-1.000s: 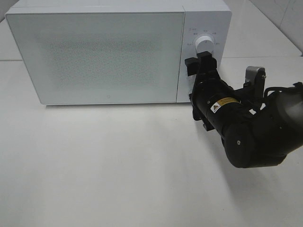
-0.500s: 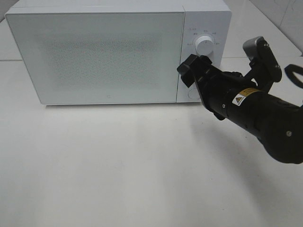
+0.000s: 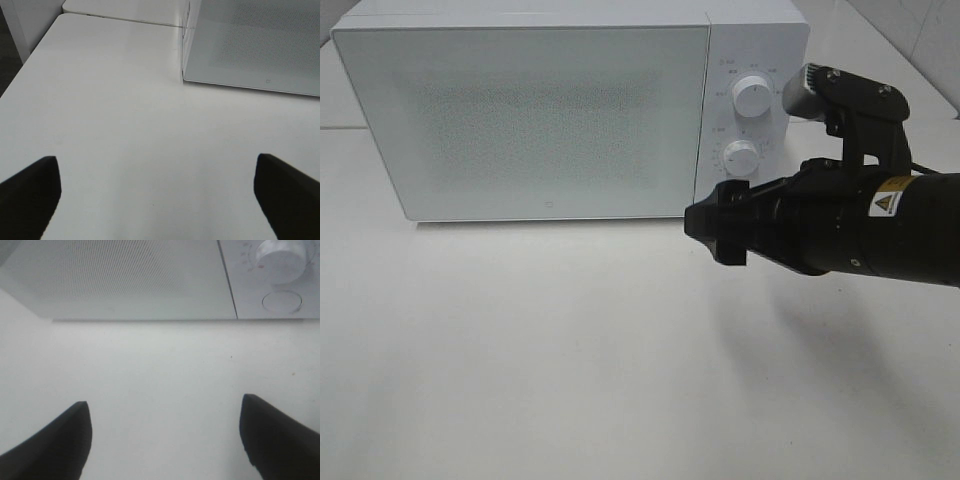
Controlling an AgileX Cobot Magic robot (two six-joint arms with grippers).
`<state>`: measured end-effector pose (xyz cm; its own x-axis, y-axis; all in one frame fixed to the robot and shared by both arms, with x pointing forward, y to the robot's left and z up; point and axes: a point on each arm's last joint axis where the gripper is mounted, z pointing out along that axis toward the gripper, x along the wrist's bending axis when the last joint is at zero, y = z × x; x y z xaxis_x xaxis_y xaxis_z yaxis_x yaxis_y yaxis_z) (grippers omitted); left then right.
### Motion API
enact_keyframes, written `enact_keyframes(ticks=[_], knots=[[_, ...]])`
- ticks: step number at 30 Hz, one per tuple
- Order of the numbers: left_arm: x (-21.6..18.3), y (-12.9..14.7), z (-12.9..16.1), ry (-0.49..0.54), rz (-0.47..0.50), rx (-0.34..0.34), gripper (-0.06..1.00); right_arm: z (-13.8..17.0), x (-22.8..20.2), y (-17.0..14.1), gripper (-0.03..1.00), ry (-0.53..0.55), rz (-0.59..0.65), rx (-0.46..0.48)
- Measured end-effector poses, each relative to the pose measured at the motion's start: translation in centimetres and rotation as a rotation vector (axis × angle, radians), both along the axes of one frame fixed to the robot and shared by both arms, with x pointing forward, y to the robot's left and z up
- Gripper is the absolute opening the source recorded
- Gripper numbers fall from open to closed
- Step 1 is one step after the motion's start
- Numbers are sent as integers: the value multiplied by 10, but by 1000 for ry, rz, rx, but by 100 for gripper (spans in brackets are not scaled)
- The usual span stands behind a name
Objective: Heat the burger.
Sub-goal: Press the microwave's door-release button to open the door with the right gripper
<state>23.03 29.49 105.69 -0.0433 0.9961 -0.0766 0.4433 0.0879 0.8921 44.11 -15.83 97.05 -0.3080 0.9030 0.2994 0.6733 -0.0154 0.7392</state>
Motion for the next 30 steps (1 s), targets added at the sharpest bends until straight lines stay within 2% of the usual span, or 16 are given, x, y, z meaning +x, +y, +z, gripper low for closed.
enact_keyframes(ticks=[2, 4, 6, 7, 10, 12, 13, 16, 20, 30], knots=[[0, 0, 0, 0, 0, 0, 96, 1, -4, -1, 79, 12, 29, -22], [0, 0, 0, 0, 0, 0, 96, 9, -17, -6, 79, 29, 123, -99], [0, 0, 0, 0, 0, 0, 96, 12, -20, -7, 78, 35, 139, -114], [0, 0, 0, 0, 0, 0, 96, 15, -26, -11, 78, 50, 172, -159], [0, 0, 0, 0, 0, 0, 96, 18, -29, -14, 78, 59, 185, -184], [0, 0, 0, 0, 0, 0, 96, 34, -34, -21, 77, 64, 196, -262], [0, 0, 0, 0, 0, 0, 96, 34, -34, -21, 77, 64, 196, -262], [0, 0, 0, 0, 0, 0, 96, 62, -45, -41, 77, 62, 148, -374], [0, 0, 0, 0, 0, 0, 96, 72, -56, -53, 77, 71, 122, -407], [0, 0, 0, 0, 0, 0, 96, 96, -102, -91, 77, 49, 71, -411]])
